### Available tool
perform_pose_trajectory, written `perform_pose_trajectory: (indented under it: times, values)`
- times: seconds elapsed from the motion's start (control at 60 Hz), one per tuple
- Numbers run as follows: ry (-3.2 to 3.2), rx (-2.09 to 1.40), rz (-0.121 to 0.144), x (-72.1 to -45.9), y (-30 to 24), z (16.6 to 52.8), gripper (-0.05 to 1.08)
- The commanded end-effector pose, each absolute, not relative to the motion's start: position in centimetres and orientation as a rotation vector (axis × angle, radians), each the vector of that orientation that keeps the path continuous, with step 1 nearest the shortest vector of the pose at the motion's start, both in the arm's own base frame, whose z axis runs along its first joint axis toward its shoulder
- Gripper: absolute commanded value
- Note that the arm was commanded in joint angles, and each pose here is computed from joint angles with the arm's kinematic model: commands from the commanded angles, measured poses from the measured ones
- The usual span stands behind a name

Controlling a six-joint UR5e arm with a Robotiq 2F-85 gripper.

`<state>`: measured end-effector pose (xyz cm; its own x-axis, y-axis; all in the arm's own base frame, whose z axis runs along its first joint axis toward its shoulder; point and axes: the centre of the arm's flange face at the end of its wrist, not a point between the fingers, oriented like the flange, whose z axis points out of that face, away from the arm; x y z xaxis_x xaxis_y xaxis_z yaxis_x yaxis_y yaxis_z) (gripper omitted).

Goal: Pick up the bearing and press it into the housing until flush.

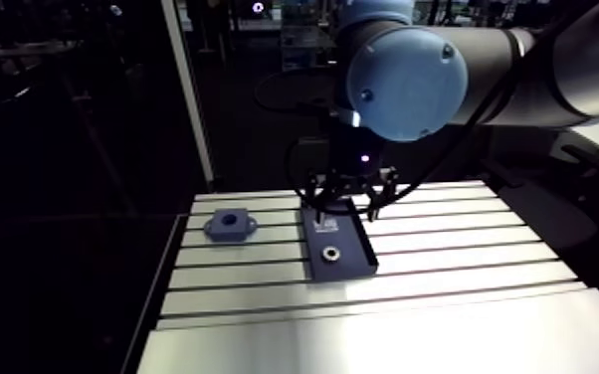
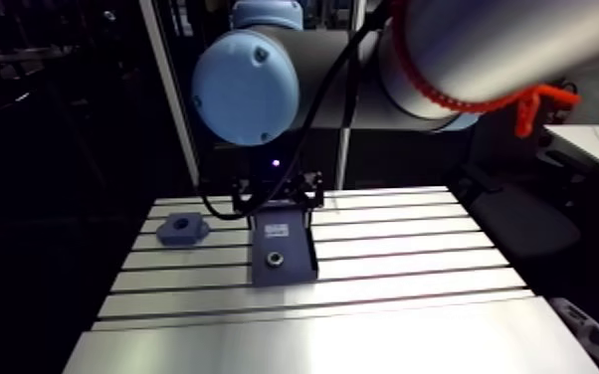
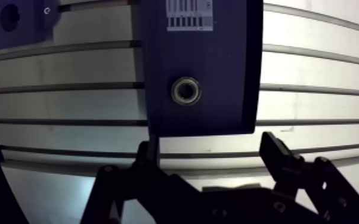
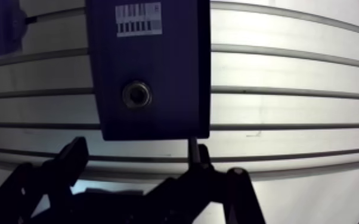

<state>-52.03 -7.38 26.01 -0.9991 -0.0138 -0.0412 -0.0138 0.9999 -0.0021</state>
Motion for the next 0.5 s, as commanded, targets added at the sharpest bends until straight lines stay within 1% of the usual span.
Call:
perform_pose_trajectory:
  times: [0.017,0.117,0.5]
  values:
    - [3.096,-0.034,-0.017,-52.1,-7.7,24.1,0.19]
    - [3.088,-0.039,-0.016,-52.3,-7.7,23.3,0.22]
    - [3.074,-0.041,-0.018,-52.9,-7.7,21.4,0.27]
